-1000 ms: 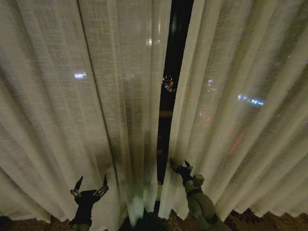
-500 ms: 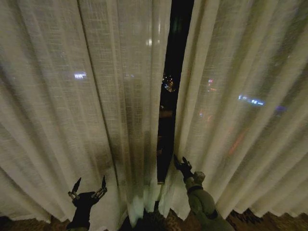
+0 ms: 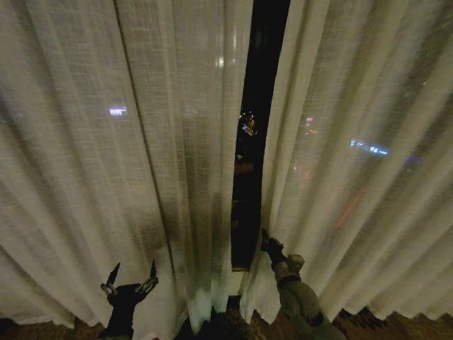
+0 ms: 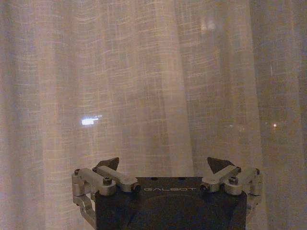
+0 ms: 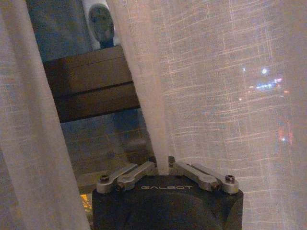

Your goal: Open the curtains by pulling them apart, changing their state from closed to fully open.

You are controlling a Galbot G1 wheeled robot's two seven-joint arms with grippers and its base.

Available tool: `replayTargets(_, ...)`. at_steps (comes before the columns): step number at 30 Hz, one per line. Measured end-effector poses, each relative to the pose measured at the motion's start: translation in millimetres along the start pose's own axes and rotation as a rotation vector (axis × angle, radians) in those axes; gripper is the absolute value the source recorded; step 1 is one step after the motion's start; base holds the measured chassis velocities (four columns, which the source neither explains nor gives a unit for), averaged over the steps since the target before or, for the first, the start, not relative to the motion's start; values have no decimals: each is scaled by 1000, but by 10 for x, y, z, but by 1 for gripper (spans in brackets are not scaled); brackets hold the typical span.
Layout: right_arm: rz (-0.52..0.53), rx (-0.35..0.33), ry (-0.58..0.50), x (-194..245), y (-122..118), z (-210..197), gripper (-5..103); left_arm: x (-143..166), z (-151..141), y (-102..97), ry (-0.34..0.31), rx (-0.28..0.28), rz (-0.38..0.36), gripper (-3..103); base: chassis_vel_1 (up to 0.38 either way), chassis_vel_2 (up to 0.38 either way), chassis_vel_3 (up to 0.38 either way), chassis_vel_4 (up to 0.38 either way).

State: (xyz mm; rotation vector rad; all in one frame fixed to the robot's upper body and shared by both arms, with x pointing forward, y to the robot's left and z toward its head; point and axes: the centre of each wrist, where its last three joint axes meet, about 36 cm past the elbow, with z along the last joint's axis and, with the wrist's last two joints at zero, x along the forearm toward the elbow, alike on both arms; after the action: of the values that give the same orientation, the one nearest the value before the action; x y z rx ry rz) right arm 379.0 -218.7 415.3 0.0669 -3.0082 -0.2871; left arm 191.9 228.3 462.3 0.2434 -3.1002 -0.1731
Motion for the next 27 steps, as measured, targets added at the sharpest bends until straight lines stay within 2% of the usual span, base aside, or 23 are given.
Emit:
replayTargets(13,-29,-14,19,-2,25,13,0,22,51,20,-2,-6,-2,100,-5,-25,1,27)
replayTargets(20,-19,-19,16,8,-4,1,0,35,100,22,-7,-5,-3,100,-63,-218,71,185)
replayTargets(27,1,-22,4,5,-85,-37,0,85,195,-9,-6,-12,7,100,-152,-334,158,341)
